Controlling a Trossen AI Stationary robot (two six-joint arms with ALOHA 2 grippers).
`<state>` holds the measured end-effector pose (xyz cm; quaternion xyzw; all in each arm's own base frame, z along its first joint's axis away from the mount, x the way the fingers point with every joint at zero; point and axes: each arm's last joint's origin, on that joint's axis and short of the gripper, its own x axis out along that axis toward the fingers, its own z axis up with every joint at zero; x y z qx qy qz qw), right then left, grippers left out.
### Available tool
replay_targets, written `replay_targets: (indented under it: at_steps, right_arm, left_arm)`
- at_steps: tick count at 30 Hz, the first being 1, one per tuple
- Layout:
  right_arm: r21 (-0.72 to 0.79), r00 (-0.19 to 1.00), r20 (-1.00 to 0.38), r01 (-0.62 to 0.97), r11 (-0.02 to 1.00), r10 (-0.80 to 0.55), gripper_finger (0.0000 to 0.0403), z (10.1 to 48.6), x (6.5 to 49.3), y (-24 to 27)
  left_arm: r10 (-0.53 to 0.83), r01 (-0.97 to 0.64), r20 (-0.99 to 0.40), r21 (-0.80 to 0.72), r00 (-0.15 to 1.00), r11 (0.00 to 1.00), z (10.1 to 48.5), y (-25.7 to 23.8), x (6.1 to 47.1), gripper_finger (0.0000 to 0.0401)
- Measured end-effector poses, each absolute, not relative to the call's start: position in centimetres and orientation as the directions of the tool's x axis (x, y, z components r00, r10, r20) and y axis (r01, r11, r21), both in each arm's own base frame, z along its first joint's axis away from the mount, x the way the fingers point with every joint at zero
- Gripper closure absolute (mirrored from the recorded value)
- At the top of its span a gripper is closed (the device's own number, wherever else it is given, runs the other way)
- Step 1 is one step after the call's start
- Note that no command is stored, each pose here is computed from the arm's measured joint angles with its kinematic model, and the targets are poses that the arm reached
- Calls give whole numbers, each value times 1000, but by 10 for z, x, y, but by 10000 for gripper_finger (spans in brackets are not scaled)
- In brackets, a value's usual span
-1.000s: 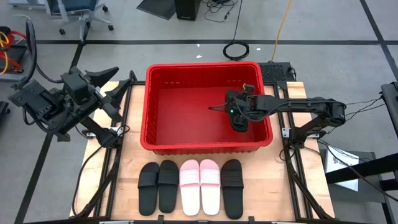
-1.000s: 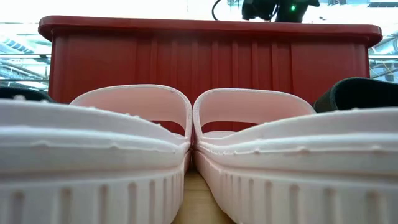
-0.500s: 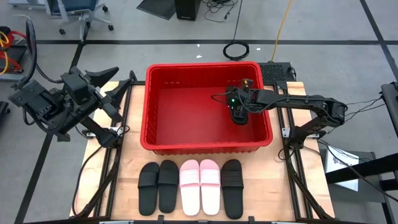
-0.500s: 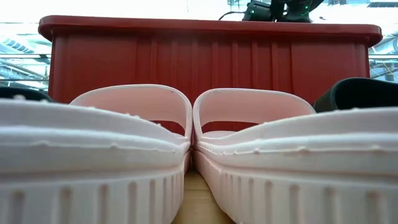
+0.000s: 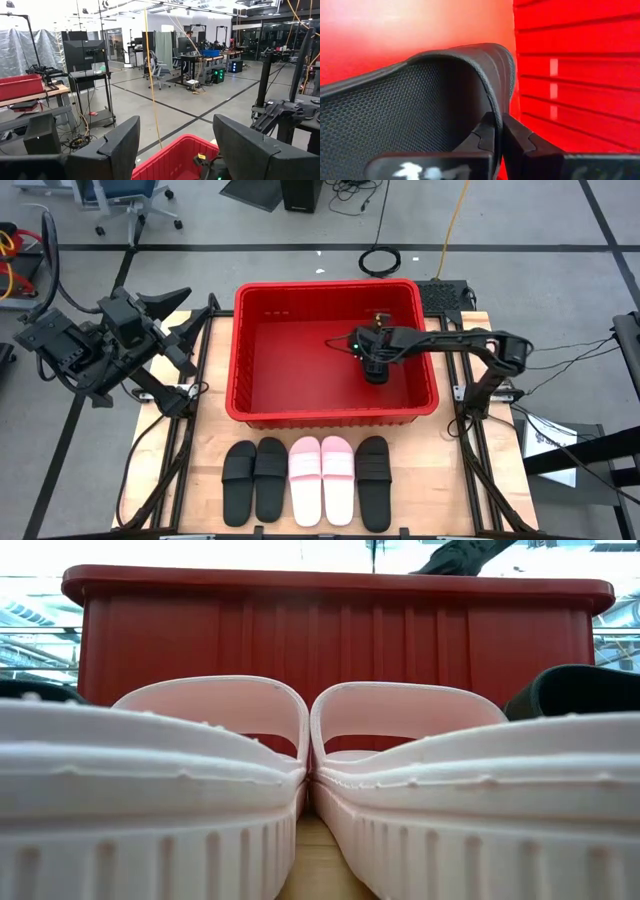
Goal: Pick and place slides into bin
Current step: Put the black slipper into the red container
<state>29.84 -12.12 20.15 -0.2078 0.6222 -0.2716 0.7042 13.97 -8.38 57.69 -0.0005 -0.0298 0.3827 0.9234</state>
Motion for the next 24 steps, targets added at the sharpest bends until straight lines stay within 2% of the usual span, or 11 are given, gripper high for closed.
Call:
replay_targets:
  at_steps: [7, 12, 24]
  right_arm:
    - [-619, 100, -770, 127, 775, -630, 400, 194, 315, -129]
    - [-609, 66, -782, 136, 782, -620, 400, 185, 313, -137]
    - [-613, 78, -776, 137, 778, -625, 400, 187, 310, -153]
  left_arm:
    - [707, -706, 55, -29, 705, 707, 577, -84, 140, 146]
    - [707, -706, 55, -38, 705, 707, 577, -84, 140, 146]
    - [706, -705, 55, -43, 706, 708, 577, -84, 140, 146]
